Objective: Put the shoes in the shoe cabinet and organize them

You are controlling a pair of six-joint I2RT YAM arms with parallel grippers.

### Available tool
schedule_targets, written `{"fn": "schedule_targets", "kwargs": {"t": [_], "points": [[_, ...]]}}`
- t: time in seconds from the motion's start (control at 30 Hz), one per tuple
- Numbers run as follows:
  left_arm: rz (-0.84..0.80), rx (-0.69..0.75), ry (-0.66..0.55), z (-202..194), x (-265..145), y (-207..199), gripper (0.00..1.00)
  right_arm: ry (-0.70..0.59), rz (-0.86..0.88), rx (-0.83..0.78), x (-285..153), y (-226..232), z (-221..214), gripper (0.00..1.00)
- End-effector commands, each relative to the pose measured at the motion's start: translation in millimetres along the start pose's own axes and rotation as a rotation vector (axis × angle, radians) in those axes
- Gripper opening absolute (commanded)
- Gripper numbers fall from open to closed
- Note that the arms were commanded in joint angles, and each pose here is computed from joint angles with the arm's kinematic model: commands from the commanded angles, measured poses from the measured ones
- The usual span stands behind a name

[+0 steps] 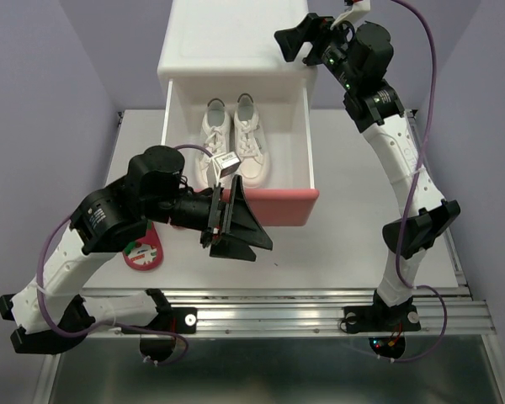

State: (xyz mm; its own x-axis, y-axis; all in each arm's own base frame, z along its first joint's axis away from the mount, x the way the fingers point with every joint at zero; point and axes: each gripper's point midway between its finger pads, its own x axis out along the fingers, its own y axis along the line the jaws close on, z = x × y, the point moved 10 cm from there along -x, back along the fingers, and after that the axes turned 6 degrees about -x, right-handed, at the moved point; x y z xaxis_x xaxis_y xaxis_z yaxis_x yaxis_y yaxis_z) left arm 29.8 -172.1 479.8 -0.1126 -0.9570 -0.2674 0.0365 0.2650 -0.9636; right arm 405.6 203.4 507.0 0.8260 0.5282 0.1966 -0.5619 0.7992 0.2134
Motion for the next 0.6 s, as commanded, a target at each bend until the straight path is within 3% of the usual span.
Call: {"fn": "schedule_targets", "kwargs": {"t": [0.0, 0.2, 0.57], "points": [[0.120, 0.031, -0.100, 6, 5, 18, 0.95, 0.365, -0.073, 0.089, -4, -19, -80, 1.00], [0.270, 0.087, -0.231, 29, 18, 29, 0.95, 0.361, -0.075, 0.084, -4, -19, -79, 1.00], [0.334, 0.244, -0.346, 86, 34, 21, 0.95, 0.351, -0.079, 0.071, -7, -18, -73, 1.00]]}}
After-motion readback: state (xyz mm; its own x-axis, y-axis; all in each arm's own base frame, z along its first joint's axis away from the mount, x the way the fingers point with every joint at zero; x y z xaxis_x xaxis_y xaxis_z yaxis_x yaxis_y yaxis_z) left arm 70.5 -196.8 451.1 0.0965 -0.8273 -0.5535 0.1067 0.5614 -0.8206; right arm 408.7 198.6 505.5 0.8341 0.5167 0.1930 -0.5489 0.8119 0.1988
